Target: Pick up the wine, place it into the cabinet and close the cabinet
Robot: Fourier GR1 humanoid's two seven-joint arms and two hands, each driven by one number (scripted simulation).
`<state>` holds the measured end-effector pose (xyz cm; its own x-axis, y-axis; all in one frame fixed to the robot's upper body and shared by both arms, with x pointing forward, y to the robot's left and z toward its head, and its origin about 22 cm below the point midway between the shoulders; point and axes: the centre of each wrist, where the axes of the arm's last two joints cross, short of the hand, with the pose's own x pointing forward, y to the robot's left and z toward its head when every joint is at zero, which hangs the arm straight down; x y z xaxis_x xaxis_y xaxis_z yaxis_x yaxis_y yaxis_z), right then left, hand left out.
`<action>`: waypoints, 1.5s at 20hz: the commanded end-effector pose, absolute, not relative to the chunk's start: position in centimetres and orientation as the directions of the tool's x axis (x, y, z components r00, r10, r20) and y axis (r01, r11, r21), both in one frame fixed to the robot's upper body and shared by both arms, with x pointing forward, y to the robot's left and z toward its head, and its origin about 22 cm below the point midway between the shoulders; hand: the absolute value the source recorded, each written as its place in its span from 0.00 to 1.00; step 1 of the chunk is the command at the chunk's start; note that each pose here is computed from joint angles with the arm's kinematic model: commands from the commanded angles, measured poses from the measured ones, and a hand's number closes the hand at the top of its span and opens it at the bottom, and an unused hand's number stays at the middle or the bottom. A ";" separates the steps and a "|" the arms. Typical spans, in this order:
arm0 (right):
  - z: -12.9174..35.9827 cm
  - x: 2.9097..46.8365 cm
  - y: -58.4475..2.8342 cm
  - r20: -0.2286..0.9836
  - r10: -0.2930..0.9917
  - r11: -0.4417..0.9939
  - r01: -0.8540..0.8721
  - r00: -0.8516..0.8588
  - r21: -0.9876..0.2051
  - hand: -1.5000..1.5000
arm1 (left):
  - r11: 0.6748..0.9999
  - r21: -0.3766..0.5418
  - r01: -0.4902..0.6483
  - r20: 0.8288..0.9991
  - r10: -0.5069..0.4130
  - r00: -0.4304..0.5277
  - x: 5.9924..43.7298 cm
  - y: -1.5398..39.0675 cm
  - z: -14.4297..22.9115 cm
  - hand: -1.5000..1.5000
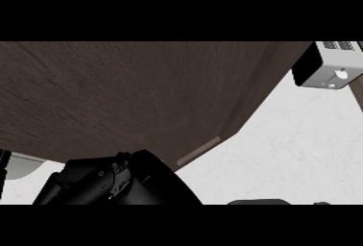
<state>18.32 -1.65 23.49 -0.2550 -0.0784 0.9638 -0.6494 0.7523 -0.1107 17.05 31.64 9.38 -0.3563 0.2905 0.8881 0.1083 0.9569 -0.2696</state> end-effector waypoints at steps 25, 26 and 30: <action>24.5 38.4 -1.1 0.932 0.104 0.880 -0.405 -0.348 -0.249 1.00 | 0.964 -0.256 0.078 0.892 0.266 -0.365 18.4 32.8 9.4 0.00; 23.6 39.0 -2.3 0.927 0.108 0.882 -0.395 -0.358 -0.256 1.00 | 0.963 -0.257 0.077 0.894 0.268 -0.360 18.9 31.7 9.7 0.00; 23.7 39.7 -2.7 0.917 0.170 0.874 -0.374 -0.361 -0.309 1.00 | 0.965 -0.250 0.079 0.893 0.261 -0.368 19.0 31.5 10.1 0.00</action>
